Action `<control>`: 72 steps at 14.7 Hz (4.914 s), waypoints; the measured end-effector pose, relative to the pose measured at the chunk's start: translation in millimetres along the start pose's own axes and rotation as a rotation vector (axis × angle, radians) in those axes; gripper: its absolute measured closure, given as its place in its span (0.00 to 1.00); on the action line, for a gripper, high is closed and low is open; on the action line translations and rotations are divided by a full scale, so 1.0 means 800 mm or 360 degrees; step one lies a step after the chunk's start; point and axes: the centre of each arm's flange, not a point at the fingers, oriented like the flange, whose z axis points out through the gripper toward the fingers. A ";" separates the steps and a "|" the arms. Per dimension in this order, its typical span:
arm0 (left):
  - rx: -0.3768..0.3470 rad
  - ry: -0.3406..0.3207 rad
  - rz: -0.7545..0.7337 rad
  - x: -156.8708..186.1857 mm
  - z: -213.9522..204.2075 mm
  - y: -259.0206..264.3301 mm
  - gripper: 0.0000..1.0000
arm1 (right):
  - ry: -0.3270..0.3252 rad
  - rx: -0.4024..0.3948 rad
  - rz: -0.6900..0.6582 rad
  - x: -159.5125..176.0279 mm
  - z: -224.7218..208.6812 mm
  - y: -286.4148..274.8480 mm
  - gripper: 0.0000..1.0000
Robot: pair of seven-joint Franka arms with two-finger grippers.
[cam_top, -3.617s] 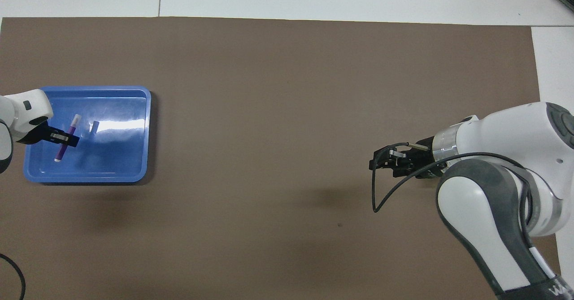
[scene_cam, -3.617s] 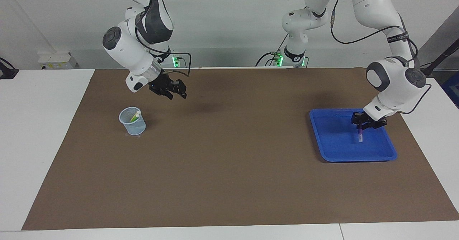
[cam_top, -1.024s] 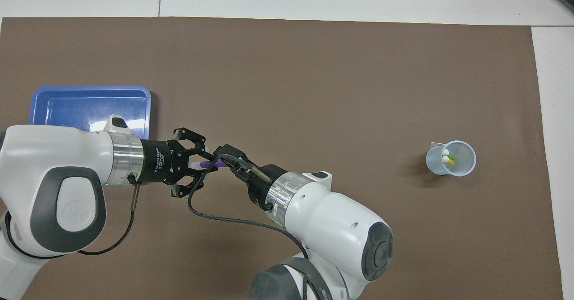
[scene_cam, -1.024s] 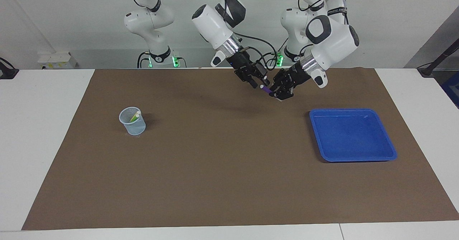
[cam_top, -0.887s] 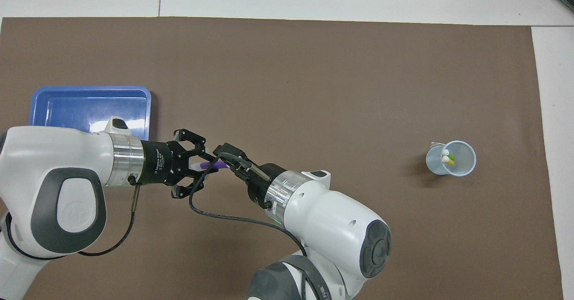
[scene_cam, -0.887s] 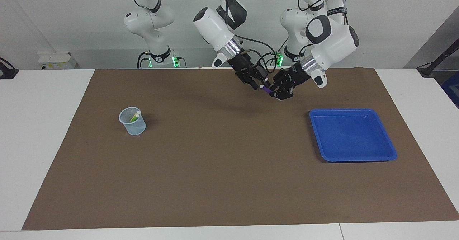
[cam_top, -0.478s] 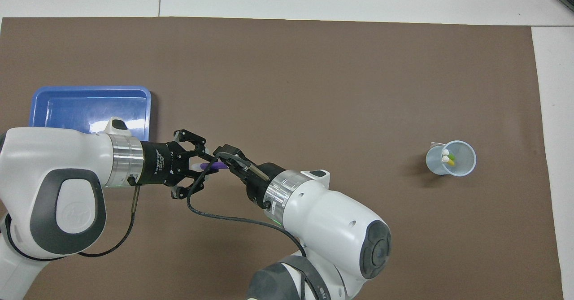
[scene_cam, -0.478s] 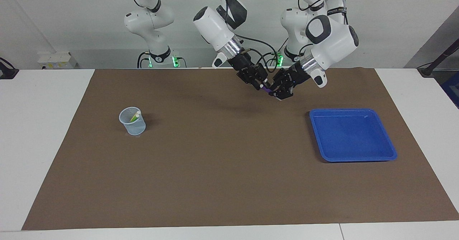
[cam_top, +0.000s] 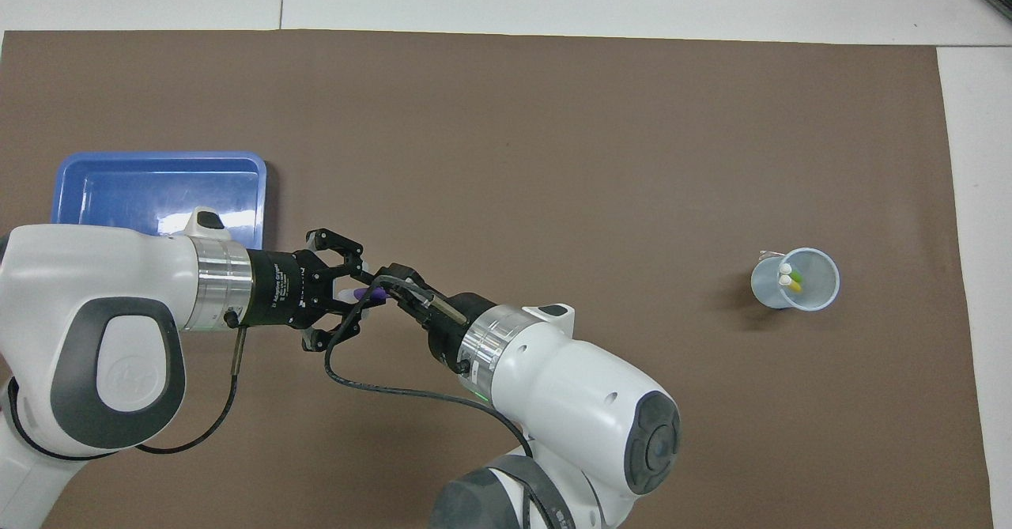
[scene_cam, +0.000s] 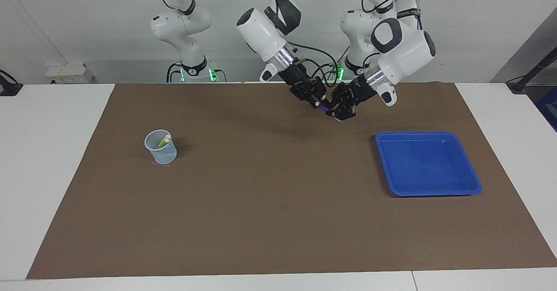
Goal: Transfer and insert pens with both arms
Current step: 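Grasp the purple pen end with the right gripper beside the left gripper, then open the left gripper while the right gripper pulls the pen away, then insert the purple pen into the white cup with the right gripper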
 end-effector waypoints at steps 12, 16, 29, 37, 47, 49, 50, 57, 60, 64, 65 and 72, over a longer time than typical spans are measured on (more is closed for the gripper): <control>-0.0003 -0.0011 -0.0007 0.001 -0.008 -0.001 0.77 | 0.0013 -0.0002 0.0010 0.006 0.002 0.003 0.79; -0.0006 -0.0011 -0.0007 0.001 -0.009 -0.001 0.77 | 0.0015 -0.0004 0.0012 0.007 0.002 0.004 0.81; 0.0001 -0.0016 0.0119 -0.015 -0.010 -0.008 0.00 | -0.0138 -0.0232 -0.0548 0.081 -0.002 0.029 0.81; 0.0110 0.0136 0.0644 -0.001 -0.008 -0.014 0.00 | -0.0549 -0.0814 -0.1334 0.241 -0.134 0.043 0.81; 0.0553 0.0629 0.1899 0.119 -0.121 0.008 0.00 | -0.1041 -0.1487 -0.2287 0.345 -0.275 0.091 0.81; 0.0595 0.0735 0.2004 0.124 -0.162 0.023 0.00 | -0.1094 -0.1547 -0.2485 0.366 -0.288 0.096 0.81; 0.0611 0.0779 0.2034 0.117 -0.177 0.033 0.00 | -0.1087 -0.1550 -0.2549 0.373 -0.288 0.099 0.81; 0.0533 0.0896 0.2129 0.065 -0.233 0.079 0.00 | -0.1003 -0.1518 -0.2617 0.395 -0.248 0.146 0.81; 0.0511 0.0916 0.2146 0.047 -0.254 0.081 0.00 | -0.1000 -0.1499 -0.2629 0.399 -0.228 0.173 0.81; 0.0613 0.0980 0.2148 0.025 -0.291 0.074 0.00 | -0.1003 -0.1492 -0.2629 0.400 -0.221 0.187 0.81; 0.0647 0.1005 0.2146 0.022 -0.298 0.073 0.00 | -0.0995 -0.1491 -0.2633 0.401 -0.220 0.189 0.81; 0.0721 0.1084 0.2172 -0.012 -0.334 0.063 0.00 | -0.0989 -0.1489 -0.2620 0.409 -0.222 0.205 0.72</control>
